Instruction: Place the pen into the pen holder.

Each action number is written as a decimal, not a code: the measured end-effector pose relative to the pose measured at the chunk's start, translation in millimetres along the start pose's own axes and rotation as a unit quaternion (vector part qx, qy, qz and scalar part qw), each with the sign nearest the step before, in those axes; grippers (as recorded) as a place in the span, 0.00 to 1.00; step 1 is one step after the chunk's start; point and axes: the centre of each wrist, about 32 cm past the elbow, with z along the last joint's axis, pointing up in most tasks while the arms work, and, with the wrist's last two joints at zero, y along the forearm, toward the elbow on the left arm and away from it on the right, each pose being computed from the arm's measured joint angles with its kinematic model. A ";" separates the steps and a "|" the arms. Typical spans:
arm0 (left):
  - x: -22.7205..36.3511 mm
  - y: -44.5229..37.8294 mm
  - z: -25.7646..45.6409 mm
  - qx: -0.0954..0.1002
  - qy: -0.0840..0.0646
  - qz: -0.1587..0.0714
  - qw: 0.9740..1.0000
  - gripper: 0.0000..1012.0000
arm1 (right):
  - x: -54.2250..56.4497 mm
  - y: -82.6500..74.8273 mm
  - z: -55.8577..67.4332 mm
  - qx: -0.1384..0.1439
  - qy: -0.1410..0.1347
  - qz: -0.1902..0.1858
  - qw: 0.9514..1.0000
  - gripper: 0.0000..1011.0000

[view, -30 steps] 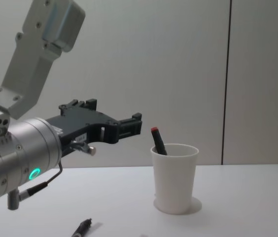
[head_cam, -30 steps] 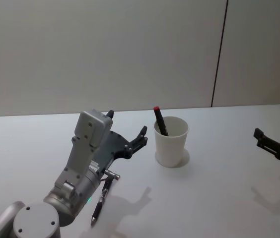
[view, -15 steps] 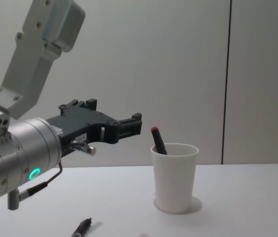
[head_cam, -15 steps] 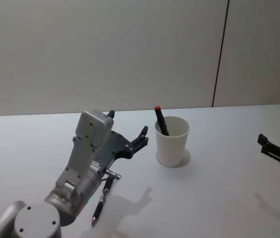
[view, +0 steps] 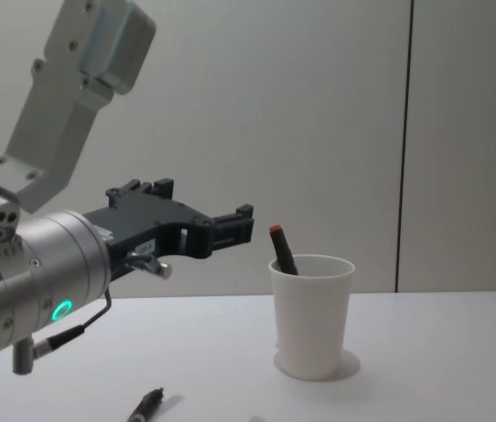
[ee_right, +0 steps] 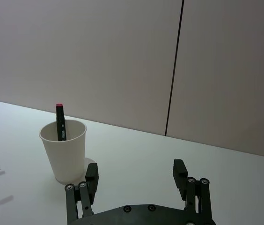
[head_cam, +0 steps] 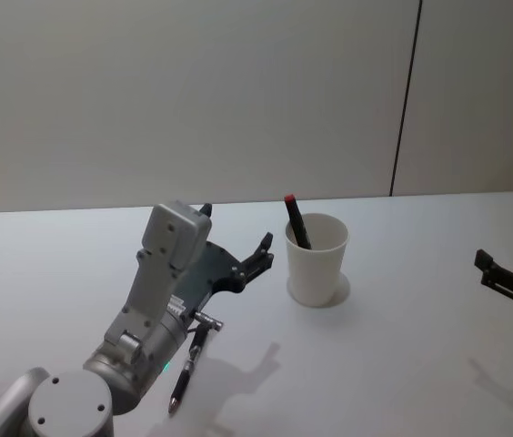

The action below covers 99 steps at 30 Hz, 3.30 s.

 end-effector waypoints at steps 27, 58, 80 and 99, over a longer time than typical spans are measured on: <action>1.6 10.0 18.7 0.136 0.005 0.027 0.990 0.99 | -0.4 -1.5 0.5 0.000 -0.002 0.001 1.000 0.99; -6.2 24.7 41.8 0.257 0.041 0.029 0.965 0.99 | -0.5 -1.6 0.4 -0.001 -0.002 0.001 1.000 0.99; -10.8 31.7 24.7 0.314 0.089 0.045 0.944 0.99 | -0.5 -1.6 0.4 -0.001 -0.002 0.001 1.000 0.99; -6.1 29.0 3.8 0.334 0.110 0.054 0.935 0.99 | -0.5 -1.6 0.4 -0.001 -0.002 0.001 1.000 0.99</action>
